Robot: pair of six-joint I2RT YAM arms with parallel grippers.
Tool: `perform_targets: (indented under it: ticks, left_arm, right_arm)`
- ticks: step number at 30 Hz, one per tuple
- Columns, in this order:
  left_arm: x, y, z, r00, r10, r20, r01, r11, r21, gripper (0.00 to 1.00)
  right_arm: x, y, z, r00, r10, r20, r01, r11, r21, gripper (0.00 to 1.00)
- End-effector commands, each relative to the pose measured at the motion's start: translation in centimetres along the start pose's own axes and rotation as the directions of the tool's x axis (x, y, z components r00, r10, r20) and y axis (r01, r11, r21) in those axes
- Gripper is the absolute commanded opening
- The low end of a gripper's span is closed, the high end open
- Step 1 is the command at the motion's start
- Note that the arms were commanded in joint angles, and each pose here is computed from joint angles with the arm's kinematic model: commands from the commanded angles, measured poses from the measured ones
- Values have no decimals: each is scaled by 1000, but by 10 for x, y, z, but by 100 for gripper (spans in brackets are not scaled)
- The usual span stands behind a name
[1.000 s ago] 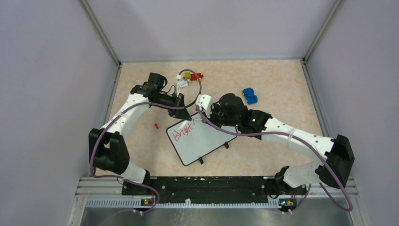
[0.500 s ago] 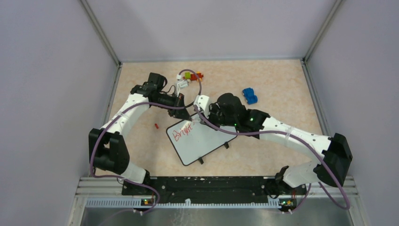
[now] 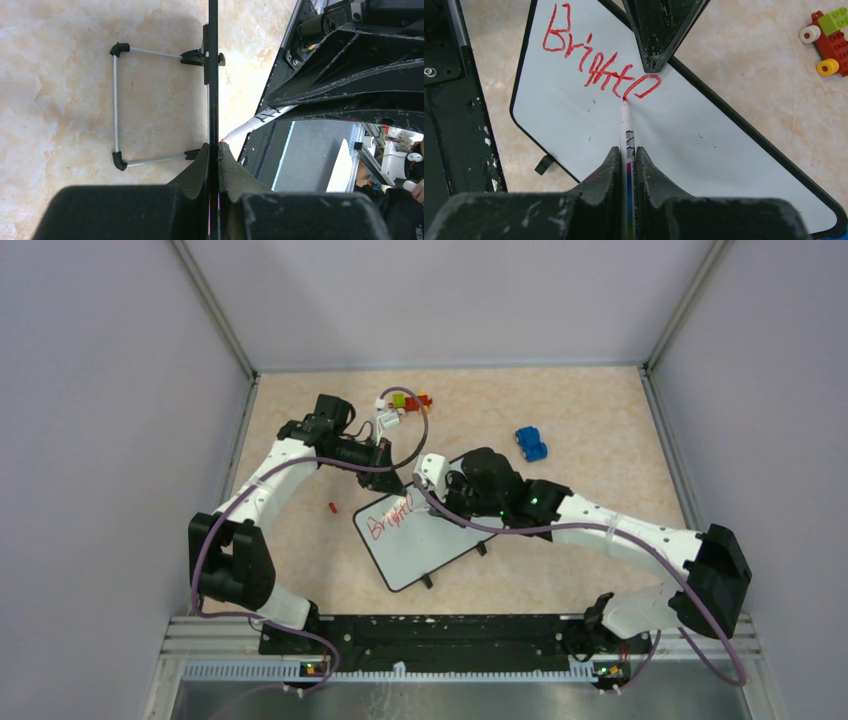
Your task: Write a sentence on the whiteboard
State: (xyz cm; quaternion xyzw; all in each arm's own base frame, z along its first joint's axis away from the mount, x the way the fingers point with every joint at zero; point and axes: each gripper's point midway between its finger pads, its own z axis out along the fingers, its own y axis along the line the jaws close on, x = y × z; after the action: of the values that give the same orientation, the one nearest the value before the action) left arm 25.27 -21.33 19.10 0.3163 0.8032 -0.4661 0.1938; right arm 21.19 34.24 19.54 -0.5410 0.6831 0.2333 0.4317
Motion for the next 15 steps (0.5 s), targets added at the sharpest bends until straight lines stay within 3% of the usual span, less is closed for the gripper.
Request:
perform_targets:
  ticks: [1,15]
  left_arm:
    - [7,-8,2,1000,-18,-23,18,999,37,0]
    - [7,-8,3,999,-21,-24,22,999,39,0]
  right_arm:
    - [2,-3,-8,1000,4,6,-4,999,33,0]
    - [-31,-17,-27,997,-18,78,13,997,73,0]
